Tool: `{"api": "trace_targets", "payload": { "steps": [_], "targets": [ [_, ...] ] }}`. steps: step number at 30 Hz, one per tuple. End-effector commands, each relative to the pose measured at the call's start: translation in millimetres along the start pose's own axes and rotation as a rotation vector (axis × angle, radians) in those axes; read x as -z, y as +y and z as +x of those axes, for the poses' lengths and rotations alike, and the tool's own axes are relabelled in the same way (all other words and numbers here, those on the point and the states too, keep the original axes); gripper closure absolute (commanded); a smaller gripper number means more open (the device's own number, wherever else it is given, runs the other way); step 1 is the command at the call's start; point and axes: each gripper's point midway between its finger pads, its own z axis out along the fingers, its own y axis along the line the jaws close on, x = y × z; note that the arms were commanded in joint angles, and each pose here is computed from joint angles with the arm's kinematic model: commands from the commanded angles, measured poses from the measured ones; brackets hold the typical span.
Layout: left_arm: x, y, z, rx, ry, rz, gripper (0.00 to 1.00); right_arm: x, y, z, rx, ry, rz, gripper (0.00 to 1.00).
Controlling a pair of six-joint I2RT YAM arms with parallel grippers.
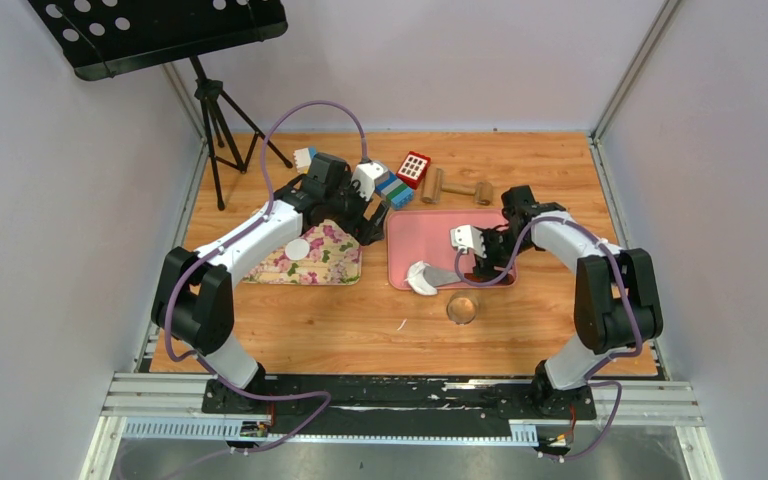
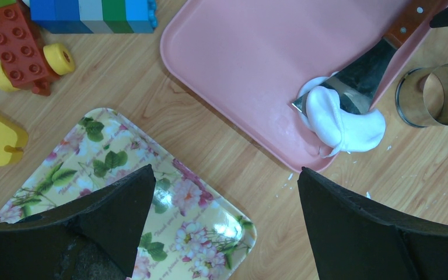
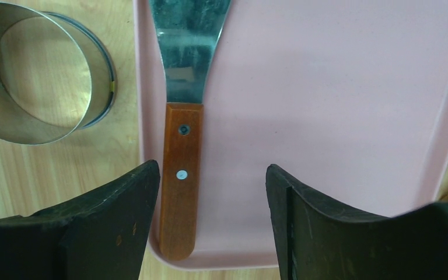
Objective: Roll out the dumpling wrappers from the dough
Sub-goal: Remove the dumpling wrapper from the work surface.
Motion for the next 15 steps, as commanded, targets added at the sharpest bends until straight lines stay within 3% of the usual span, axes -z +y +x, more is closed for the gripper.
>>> {"api": "trace_targets", "payload": {
  "steps": [1,15],
  "targets": [
    [0,3,-9,-0.024,-0.040,-0.003,0.00,0,-11,-9,0.009,-0.030,0.010,0.33],
    [0,3,-8,-0.022,-0.040,-0.004,0.00,-17,2,9,0.008,0.023,-0.013,0.35]
  ]
}}
